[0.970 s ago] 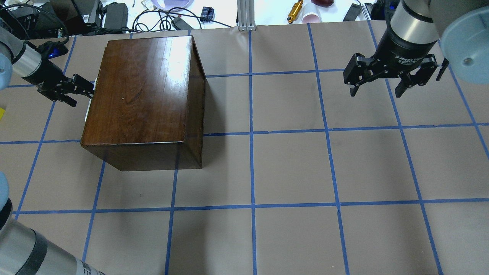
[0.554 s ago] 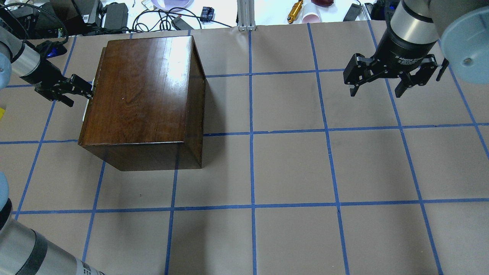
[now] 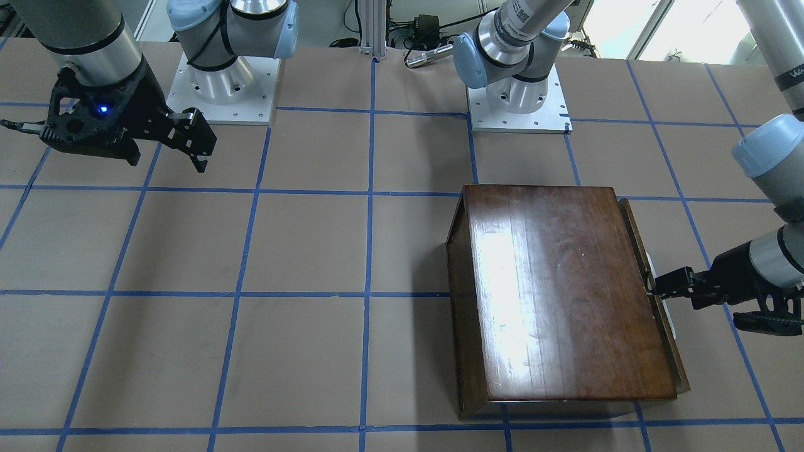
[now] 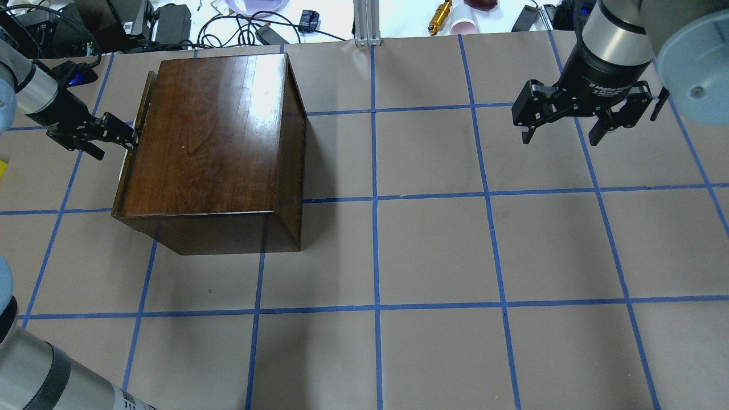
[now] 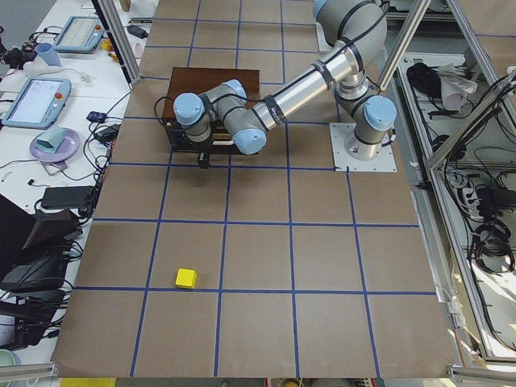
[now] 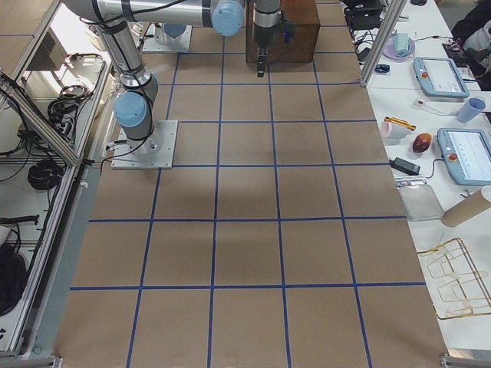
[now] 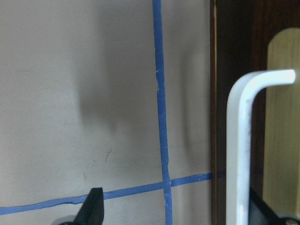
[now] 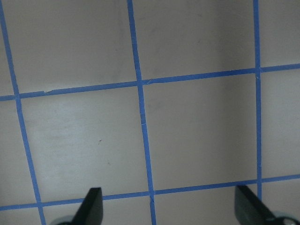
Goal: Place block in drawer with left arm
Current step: 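Hook the white handle with the left gripper and start pulling outward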
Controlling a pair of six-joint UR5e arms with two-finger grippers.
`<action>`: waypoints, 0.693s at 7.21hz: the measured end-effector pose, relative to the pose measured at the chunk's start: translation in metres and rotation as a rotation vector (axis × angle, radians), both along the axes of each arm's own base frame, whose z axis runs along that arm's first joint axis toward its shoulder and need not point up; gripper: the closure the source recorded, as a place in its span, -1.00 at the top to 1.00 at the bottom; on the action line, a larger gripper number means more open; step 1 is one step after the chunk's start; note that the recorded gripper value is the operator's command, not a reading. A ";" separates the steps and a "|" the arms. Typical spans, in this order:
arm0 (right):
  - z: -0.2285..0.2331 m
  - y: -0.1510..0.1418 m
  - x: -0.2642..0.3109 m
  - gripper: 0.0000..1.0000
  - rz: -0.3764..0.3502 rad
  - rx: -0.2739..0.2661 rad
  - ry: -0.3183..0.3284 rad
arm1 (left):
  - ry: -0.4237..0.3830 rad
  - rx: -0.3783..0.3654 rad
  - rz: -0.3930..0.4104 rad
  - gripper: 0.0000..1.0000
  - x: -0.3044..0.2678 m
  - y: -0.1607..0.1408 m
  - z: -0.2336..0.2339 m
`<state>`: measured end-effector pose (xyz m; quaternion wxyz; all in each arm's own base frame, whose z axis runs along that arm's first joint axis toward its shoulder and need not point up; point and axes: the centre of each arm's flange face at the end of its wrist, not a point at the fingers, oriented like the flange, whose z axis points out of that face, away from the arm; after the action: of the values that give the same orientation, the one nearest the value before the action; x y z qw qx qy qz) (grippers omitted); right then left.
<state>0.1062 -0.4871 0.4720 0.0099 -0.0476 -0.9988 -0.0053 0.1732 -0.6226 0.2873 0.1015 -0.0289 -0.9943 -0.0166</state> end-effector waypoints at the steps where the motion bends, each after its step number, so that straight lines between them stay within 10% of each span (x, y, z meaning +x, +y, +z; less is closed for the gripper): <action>1: 0.000 0.000 0.000 1.00 0.000 0.000 0.000 | 0.001 -0.002 -0.009 1.00 0.000 0.000 0.000; 5: 0.000 0.000 0.000 1.00 0.000 0.000 0.000 | 0.006 -0.010 -0.064 1.00 0.004 0.002 0.001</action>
<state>0.1062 -0.4872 0.4722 0.0099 -0.0476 -0.9988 -0.0051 0.1776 -0.6205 0.2883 0.1036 -0.0611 -0.9926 -0.0146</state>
